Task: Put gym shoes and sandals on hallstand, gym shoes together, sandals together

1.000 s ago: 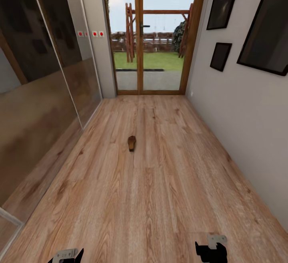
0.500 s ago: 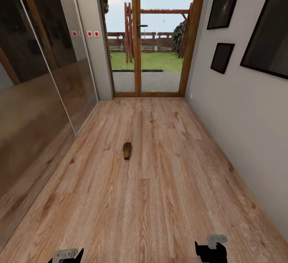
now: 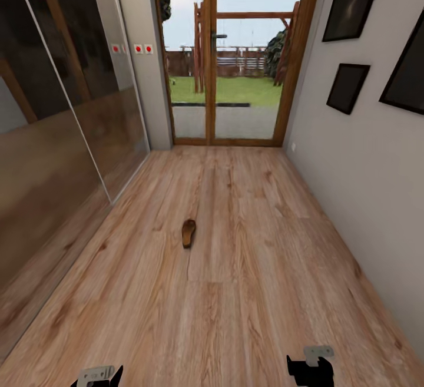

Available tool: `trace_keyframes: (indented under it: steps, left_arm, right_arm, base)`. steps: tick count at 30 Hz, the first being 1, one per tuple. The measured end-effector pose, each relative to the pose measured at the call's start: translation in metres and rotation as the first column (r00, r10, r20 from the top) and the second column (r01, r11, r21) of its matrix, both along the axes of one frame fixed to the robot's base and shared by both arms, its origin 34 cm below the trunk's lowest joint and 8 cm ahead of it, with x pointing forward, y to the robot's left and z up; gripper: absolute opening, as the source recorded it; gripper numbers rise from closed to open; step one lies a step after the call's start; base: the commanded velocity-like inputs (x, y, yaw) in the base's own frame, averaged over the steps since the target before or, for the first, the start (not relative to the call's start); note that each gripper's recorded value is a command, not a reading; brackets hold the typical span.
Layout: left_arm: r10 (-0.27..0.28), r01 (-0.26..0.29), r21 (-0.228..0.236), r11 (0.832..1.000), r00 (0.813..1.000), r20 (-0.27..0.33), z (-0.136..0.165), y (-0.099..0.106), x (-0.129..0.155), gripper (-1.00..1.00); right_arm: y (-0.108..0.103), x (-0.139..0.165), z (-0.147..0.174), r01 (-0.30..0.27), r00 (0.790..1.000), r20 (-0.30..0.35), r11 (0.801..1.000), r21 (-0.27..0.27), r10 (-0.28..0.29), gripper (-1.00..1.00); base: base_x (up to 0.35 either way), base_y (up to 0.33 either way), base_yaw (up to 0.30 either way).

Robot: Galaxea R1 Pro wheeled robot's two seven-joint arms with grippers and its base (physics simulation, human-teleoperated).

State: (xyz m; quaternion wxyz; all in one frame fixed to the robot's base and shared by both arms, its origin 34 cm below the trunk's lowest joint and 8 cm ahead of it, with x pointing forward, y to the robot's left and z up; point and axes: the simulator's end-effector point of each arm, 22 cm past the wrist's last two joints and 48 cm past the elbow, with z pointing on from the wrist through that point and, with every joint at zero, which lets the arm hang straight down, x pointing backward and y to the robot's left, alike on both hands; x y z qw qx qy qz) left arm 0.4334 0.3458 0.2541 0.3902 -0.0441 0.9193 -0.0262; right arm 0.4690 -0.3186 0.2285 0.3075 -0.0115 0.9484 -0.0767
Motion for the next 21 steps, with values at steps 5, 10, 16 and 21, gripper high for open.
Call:
trace_keyframes:
  steps: [5, 10, 16, 21]
  left_arm:
    - [0.000, 0.000, 0.000, 1.000, 1.000, -0.001, 0.000, 0.000, 0.000, 1.00]
    - [-0.006, 0.006, 0.002, 1.000, 1.000, -0.001, 0.000, -0.001, 0.000, 1.00]
    - [-0.009, 0.009, 0.000, 1.000, 1.000, -0.006, -0.001, -0.002, 0.001, 1.00]
    - [-0.007, 0.007, -0.002, 1.000, 1.000, -0.010, 0.000, -0.004, 0.008, 1.00]
  right_arm:
    - [0.000, 0.000, 0.000, 0.000, 1.000, -0.001, 1.000, 0.000, 0.000, 1.00]
    - [-0.001, 0.000, 0.000, 0.000, 1.000, -0.001, 1.000, -0.001, 0.000, 1.00]
    - [-0.001, 0.003, 0.001, 0.001, 1.000, 0.006, 1.000, -0.001, -0.001, 1.00]
    - [-0.006, 0.015, 0.008, 0.005, 0.999, 0.036, 1.000, -0.008, -0.004, 1.00]
  base:
    - [0.311, -0.095, 0.038]
    - [0.104, -0.027, 0.008]
    - [0.023, -0.006, 0.002]
    - [0.005, -0.001, 0.000]
